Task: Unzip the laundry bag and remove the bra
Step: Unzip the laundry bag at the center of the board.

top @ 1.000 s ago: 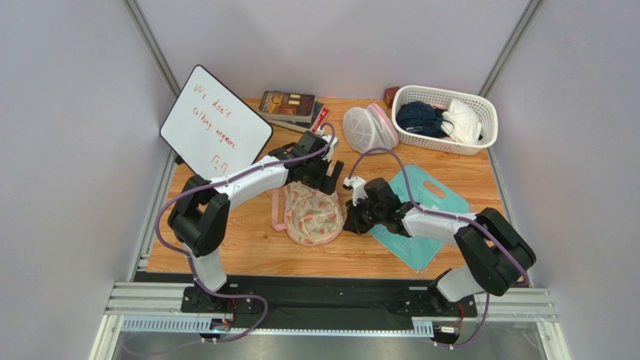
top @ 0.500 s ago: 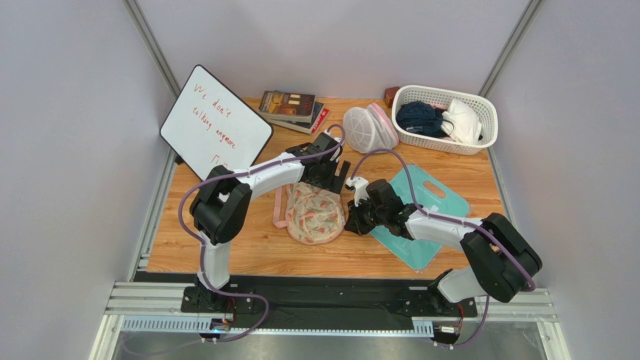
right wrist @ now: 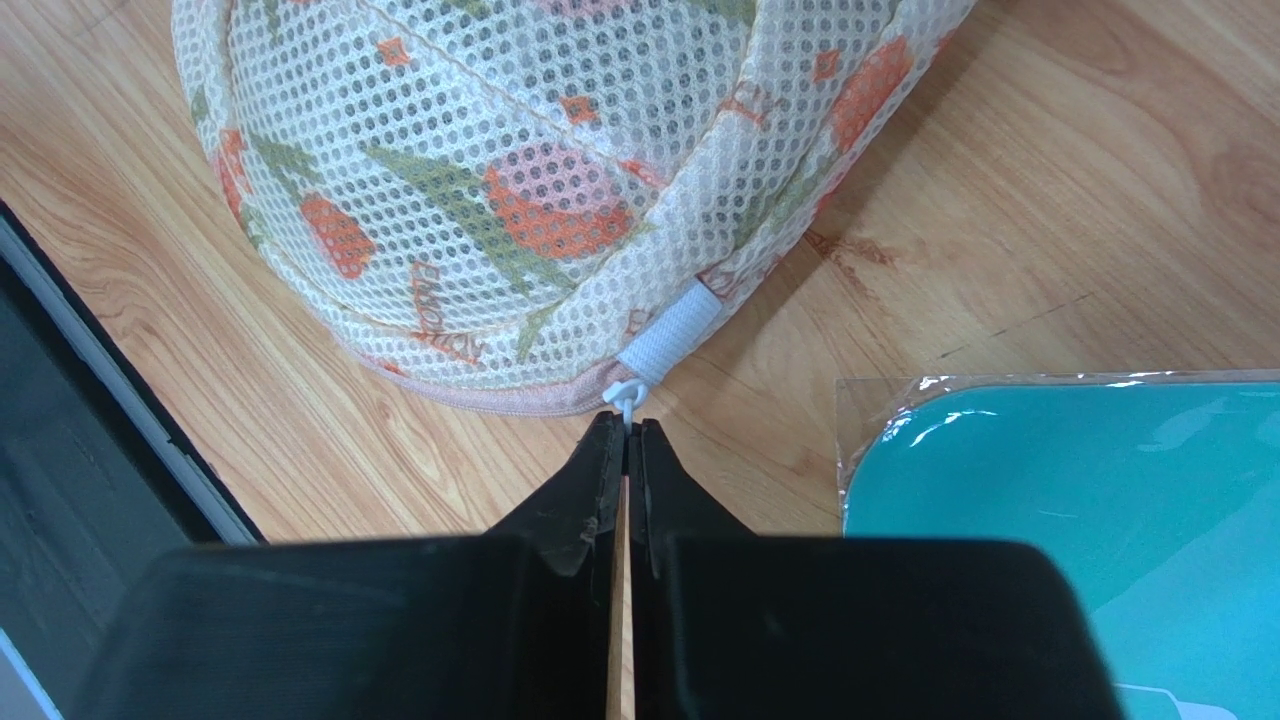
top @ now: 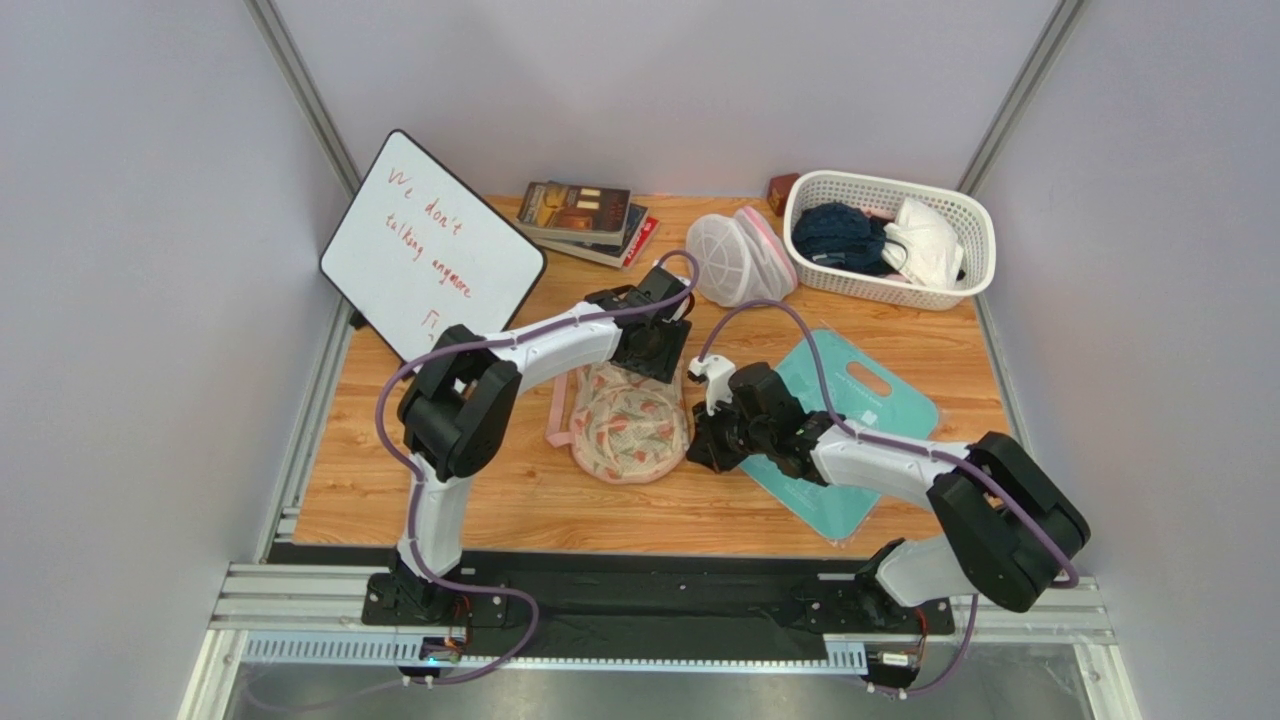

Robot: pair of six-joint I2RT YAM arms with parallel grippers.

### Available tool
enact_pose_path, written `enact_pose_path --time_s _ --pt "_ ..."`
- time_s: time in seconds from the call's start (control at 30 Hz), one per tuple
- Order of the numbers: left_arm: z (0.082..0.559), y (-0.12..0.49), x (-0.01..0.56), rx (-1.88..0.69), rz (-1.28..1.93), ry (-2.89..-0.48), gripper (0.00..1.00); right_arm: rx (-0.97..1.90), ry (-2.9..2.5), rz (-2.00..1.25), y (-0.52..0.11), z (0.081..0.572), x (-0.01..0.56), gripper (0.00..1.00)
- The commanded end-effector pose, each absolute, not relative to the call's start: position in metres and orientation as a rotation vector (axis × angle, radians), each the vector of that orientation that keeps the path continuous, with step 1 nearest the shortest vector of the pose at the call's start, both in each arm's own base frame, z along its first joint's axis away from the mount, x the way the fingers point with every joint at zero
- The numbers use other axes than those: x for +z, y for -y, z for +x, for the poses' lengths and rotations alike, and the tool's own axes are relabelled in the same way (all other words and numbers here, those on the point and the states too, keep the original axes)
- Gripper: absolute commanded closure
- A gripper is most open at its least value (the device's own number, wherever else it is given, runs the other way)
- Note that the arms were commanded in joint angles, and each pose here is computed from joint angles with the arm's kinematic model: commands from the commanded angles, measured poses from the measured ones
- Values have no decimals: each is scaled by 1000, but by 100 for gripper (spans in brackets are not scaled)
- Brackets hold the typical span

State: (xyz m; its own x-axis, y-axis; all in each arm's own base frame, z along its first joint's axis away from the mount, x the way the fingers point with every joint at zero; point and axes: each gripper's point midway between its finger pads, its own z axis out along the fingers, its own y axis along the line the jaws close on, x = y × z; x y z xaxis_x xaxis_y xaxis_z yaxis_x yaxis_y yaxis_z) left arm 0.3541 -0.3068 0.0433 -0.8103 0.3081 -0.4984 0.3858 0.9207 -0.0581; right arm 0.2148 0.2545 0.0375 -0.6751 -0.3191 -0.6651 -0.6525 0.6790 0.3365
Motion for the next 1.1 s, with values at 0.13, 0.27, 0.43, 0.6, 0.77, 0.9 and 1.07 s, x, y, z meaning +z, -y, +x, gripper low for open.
enact_pose_path --time_s 0.13,0.27,0.43,0.6,0.77,0.9,1.07 --pt "347 299 23 -126 530 -2628 68 794 -2253 -723 -267 214 53 100" --pt "346 298 23 -132 534 -2628 89 792 -2249 -713 -268 211 55 100" --pt "346 296 22 -117 524 -2627 100 783 -2263 -699 -269 207 54 100" --pt "347 295 23 -112 503 -2629 100 782 -2269 -707 -275 198 52 100" --pt "347 296 23 -114 493 -2627 100 781 -2270 -716 -282 188 56 100" --pt "348 298 24 -123 485 -2626 100 785 -2277 -711 -284 178 58 100" --pt "350 299 23 -130 463 -2624 100 812 -2275 -697 -291 168 58 100"
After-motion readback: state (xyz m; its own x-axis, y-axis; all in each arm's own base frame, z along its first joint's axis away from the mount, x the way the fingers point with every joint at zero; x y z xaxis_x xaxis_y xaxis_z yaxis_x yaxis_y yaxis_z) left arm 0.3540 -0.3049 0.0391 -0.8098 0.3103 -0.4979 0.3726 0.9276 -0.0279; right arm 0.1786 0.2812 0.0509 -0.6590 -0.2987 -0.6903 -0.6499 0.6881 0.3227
